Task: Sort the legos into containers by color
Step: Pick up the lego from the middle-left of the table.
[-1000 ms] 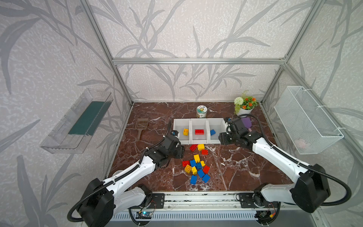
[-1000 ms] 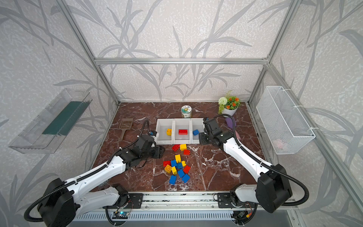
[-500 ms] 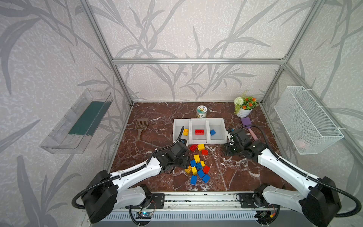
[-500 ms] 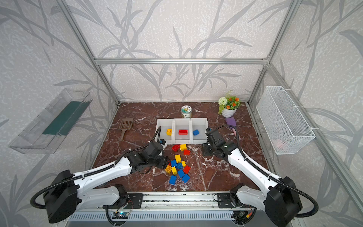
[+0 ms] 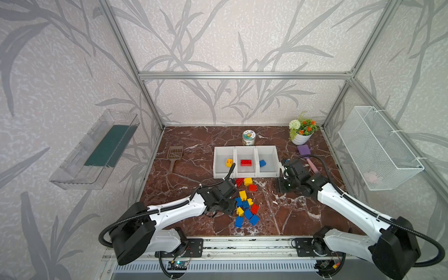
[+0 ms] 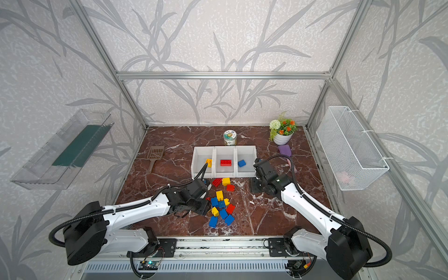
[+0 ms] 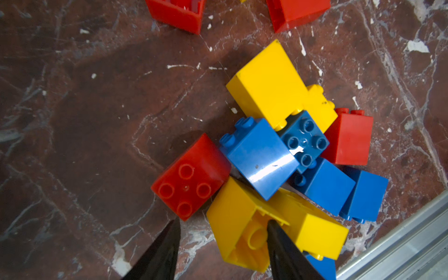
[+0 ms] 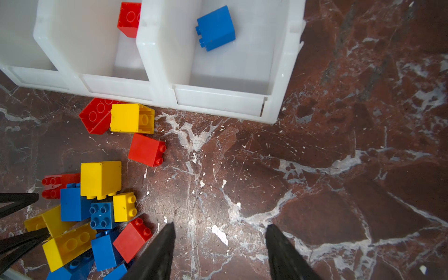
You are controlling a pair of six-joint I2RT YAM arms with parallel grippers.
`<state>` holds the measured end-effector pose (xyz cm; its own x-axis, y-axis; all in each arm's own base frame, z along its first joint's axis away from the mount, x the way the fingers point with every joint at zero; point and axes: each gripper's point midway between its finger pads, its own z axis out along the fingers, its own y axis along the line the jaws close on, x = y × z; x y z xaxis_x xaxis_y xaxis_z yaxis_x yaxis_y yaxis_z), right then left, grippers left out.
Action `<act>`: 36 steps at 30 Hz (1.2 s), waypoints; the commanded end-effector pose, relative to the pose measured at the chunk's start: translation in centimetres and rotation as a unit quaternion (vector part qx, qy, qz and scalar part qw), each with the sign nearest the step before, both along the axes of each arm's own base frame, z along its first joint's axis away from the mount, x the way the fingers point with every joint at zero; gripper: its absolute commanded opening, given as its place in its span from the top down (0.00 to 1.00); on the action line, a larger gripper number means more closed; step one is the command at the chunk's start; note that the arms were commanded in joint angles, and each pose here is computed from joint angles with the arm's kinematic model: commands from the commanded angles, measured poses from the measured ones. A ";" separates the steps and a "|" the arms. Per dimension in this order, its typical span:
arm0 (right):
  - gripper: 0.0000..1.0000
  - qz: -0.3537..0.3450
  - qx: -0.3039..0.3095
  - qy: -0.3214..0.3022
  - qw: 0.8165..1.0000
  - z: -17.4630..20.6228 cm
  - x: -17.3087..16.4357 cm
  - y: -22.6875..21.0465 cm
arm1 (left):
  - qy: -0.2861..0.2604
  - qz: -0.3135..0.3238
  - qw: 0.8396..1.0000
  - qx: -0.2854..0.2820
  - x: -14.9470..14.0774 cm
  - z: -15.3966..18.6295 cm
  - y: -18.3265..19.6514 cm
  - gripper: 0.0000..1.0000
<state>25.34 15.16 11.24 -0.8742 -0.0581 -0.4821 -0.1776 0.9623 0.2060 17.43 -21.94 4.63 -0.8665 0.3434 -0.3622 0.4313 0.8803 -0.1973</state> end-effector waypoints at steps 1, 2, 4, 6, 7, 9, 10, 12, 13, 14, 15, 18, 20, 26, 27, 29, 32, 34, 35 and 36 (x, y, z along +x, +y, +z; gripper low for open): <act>0.39 -0.002 -0.001 0.010 1.000 -0.1 -0.6 -0.1 | 0.002 -0.007 1.000 0.001 -0.3 0.5 -0.3 0.41; 0.40 -0.004 -0.001 0.010 1.000 -0.2 -0.6 -0.2 | 0.001 -0.008 1.000 0.002 -0.4 0.5 -0.3 0.41; 0.40 -0.008 -0.001 0.010 1.000 -0.3 -0.8 -0.4 | -0.004 -0.008 1.000 0.002 -0.4 0.6 -0.3 0.42; 0.40 -0.011 0.000 0.009 1.000 -0.4 -1.0 -0.5 | -0.008 -0.008 1.000 0.003 -0.3 0.7 -0.2 0.43; 0.40 -0.013 0.000 0.009 1.000 -0.5 -1.0 -0.6 | -0.009 -0.008 1.000 0.004 -0.3 0.6 -0.2 0.43; 0.40 -0.014 0.001 0.010 1.000 -0.5 -1.1 -0.7 | -0.011 -0.006 1.000 0.005 -0.3 0.8 -0.1 0.43; 0.40 -0.015 0.001 0.011 1.000 -0.6 -1.2 -0.7 | -0.013 -0.007 1.000 0.005 -0.3 0.9 -0.1 0.43; 0.40 -0.015 0.001 0.012 1.000 -0.6 -1.3 -0.7 | -0.017 -0.007 1.000 0.004 -0.3 1.1 -0.1 0.43; 0.40 -0.016 0.001 0.012 1.000 -0.6 -1.3 -0.8 | -0.020 -0.006 1.000 0.003 -0.2 1.3 -0.1 0.43; 0.40 -0.017 0.002 0.012 1.000 -0.6 -1.3 -0.8 | -0.022 -0.006 1.000 0.002 -0.2 1.4 -0.1 0.43; 0.40 -0.017 0.002 0.011 1.000 -0.6 -1.3 -0.8 | -0.022 -0.007 1.000 0.001 -0.2 1.5 -0.1 0.43; 0.40 -0.018 0.003 0.011 1.000 -0.6 -1.4 -0.8 | -0.024 -0.009 1.000 -0.002 -0.3 1.7 -0.2 0.43; 0.40 -0.020 0.004 0.011 1.000 -0.6 -1.5 -0.9 | -0.024 -0.014 1.000 -0.004 -0.4 1.7 -0.3 0.43; 0.40 -0.020 0.005 0.014 1.000 -0.8 -1.7 -0.8 | -0.022 -0.020 1.000 0.007 -0.4 1.2 -0.4 0.45; 0.40 -0.020 0.005 0.014 1.000 -0.8 -1.7 -0.8 | -0.024 -0.019 0.999 0.010 -0.3 1.1 -0.4 0.46; 0.40 -0.021 0.005 0.015 1.000 -0.9 -1.8 -0.9 | -0.029 -0.018 0.999 0.013 -0.1 1.1 -0.3 0.48; 0.40 -0.022 0.006 0.015 1.000 -1.0 -2.0 -0.9 | -0.029 -0.024 0.999 0.010 0.0 1.0 -0.7 0.50; 0.40 -0.023 0.007 0.016 1.000 -1.1 -2.1 -1.0 | -0.027 -0.028 0.999 0.009 0.0 0.8 -1.0 0.51; 0.41 -0.024 0.007 0.015 1.000 -1.1 -2.1 -1.0 | -0.026 -0.029 0.999 0.009 0.1 0.8 -1.1 0.52; 0.41 -0.024 0.007 0.014 1.000 -1.1 -2.1 -1.0 | -0.025 -0.032 0.999 0.010 0.1 0.7 -1.3 0.54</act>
<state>23.70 14.39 10.16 -0.8890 -0.0155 -0.4577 -0.1326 0.9654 0.2247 16.90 -22.41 4.73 -0.8377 0.3941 -0.3781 0.4800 0.8615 -0.1655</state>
